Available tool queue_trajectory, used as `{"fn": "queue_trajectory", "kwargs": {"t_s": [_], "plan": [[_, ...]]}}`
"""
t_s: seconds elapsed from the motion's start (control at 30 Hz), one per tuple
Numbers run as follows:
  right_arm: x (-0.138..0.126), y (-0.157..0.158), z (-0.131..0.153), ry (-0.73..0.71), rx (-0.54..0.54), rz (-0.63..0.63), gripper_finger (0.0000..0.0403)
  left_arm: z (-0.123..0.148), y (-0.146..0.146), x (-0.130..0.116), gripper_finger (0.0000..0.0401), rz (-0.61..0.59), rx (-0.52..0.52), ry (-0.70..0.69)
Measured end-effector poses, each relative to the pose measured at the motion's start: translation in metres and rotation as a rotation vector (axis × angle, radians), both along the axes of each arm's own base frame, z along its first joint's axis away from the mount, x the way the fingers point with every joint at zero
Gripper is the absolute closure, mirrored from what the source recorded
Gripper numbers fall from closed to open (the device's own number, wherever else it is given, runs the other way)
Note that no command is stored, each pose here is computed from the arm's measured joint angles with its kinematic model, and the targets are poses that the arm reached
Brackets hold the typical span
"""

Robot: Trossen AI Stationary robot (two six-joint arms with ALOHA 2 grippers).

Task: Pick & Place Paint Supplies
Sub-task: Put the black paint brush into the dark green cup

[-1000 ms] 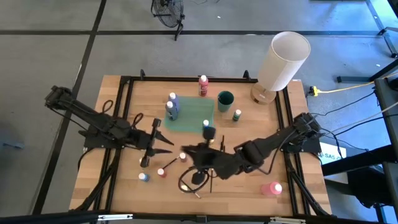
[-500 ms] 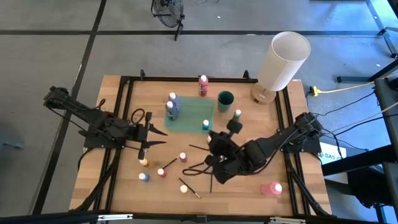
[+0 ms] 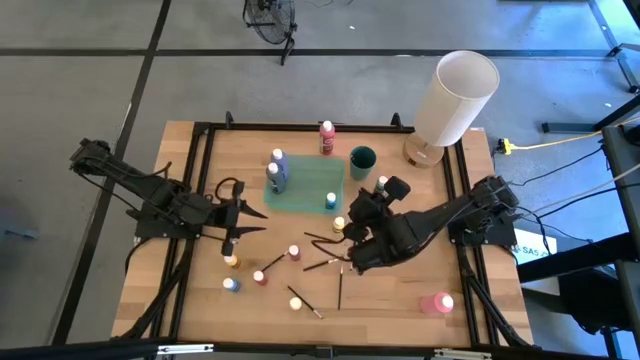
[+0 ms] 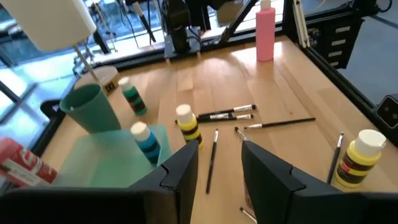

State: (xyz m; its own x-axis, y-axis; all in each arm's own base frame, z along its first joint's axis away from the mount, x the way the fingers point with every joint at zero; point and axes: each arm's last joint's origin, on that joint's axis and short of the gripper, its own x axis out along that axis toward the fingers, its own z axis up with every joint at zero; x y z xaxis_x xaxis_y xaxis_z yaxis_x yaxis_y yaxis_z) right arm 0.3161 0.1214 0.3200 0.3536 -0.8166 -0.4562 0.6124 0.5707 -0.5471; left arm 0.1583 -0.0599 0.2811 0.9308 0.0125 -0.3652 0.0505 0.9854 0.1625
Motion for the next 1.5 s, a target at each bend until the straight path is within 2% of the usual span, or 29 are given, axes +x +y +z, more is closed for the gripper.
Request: {"fn": "queue_trajectory", "kwargs": {"t_s": [0.17, 0.4, 0.5, 0.6, 0.73, 0.83, 0.9, 0.97, 1.07, 1.2, 1.37, 1.5], "plan": [[-0.013, 0.000, 0.003, 0.028, 0.085, 0.005, 0.0396, -0.001, 0.000, 0.000, 0.0283, 0.009, -0.019, 0.008], [-0.060, -0.015, 0.054, -0.067, 0.170, 0.073, 0.0396, 0.000, 0.001, 0.000, 0.0287, 0.033, -0.015, 0.001], [-0.087, -0.029, 0.064, -0.095, 0.208, 0.082, 0.0396, 0.000, 0.001, 0.000, 0.0286, 0.052, -0.015, -0.001], [-0.116, -0.042, 0.058, -0.125, 0.270, 0.052, 0.0396, -0.001, 0.001, 0.000, 0.0287, 0.058, -0.027, -0.001], [-0.149, -0.049, 0.031, -0.257, 0.405, 0.028, 0.0396, -0.002, 0.002, -0.001, 0.0286, 0.067, -0.044, 0.012], [-0.149, -0.035, 0.006, -0.372, 0.479, 0.178, 0.0396, -0.003, 0.002, -0.001, 0.0283, 0.075, -0.057, 0.024], [-0.143, -0.024, -0.004, -0.443, 0.472, 0.318, 0.0396, -0.003, 0.002, -0.001, 0.0283, 0.079, -0.067, 0.023], [-0.134, -0.016, -0.016, -0.472, 0.412, 0.432, 0.0396, -0.003, 0.002, -0.001, 0.0284, 0.084, -0.082, 0.016], [-0.122, -0.016, -0.028, -0.524, 0.282, 0.508, 0.0396, -0.001, 0.001, -0.001, 0.0286, 0.089, -0.107, 0.000], [-0.107, -0.035, -0.044, -0.584, 0.170, 0.536, 0.0396, 0.000, 0.001, 0.000, 0.0286, 0.101, -0.143, -0.009], [-0.099, -0.072, -0.041, -0.738, 0.189, 0.687, 0.0396, 0.000, 0.001, 0.000, 0.0286, 0.103, -0.149, -0.013], [-0.101, -0.099, -0.029, -0.868, 0.164, 0.721, 0.0396, 0.000, 0.001, 0.000, 0.0287, 0.100, -0.150, -0.011]]}}
